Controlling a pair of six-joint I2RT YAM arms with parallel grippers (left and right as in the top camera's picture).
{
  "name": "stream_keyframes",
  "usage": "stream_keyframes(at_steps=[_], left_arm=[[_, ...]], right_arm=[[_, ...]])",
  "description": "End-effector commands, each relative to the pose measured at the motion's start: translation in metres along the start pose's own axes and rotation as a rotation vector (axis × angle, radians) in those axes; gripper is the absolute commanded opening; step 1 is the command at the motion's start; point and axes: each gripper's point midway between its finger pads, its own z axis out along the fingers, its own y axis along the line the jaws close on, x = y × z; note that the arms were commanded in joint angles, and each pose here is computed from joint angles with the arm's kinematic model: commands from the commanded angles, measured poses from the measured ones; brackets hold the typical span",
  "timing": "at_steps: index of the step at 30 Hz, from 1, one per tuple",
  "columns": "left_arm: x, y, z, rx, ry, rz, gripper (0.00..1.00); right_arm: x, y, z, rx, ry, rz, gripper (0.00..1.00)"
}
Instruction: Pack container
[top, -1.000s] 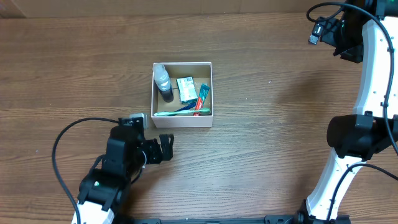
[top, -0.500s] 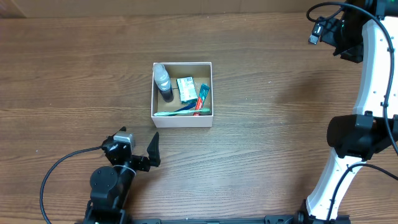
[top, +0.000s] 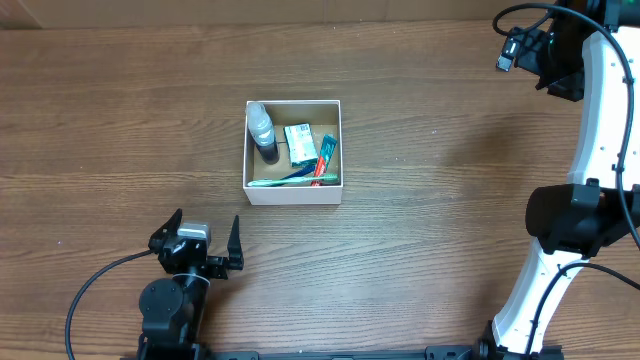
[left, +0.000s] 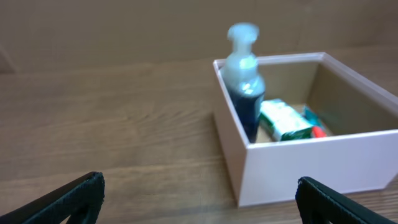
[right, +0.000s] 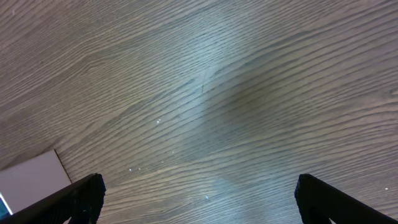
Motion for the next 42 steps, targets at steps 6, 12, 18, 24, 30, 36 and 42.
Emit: stream_keyframes(at_steps=[6,12,18,24,30,36,42], left_arm=[[-0.012,0.014,-0.005,-0.071,-0.083,0.126,1.00],[-0.017,0.020,-0.008,-0.101,-0.106,0.140,1.00],[-0.017,0.020,-0.007,-0.101,-0.106,0.140,1.00],[-0.017,0.020,-0.007,-0.101,-0.105,0.140,1.00],[-0.017,0.020,-0.007,-0.101,-0.105,0.140,1.00],[-0.017,0.020,-0.007,-0.101,-0.105,0.140,1.00],[-0.017,0.020,-0.007,-0.101,-0.105,0.140,1.00]], right_arm=[[0.000,0.002,-0.014,-0.014,-0.033,-0.010,1.00],[-0.001,0.002,-0.014,-0.014,-0.033,-0.010,1.00],[-0.001,0.002,-0.014,-0.014,-0.033,-0.010,1.00],[-0.001,0.002,-0.014,-0.014,-0.033,-0.010,1.00],[-0.001,0.002,-0.014,-0.014,-0.033,-0.010,1.00],[0.007,0.022,-0.043,-0.041,-0.091,-0.054,1.00],[0.040,0.068,-0.125,-0.134,-0.252,-0.177,1.00]])
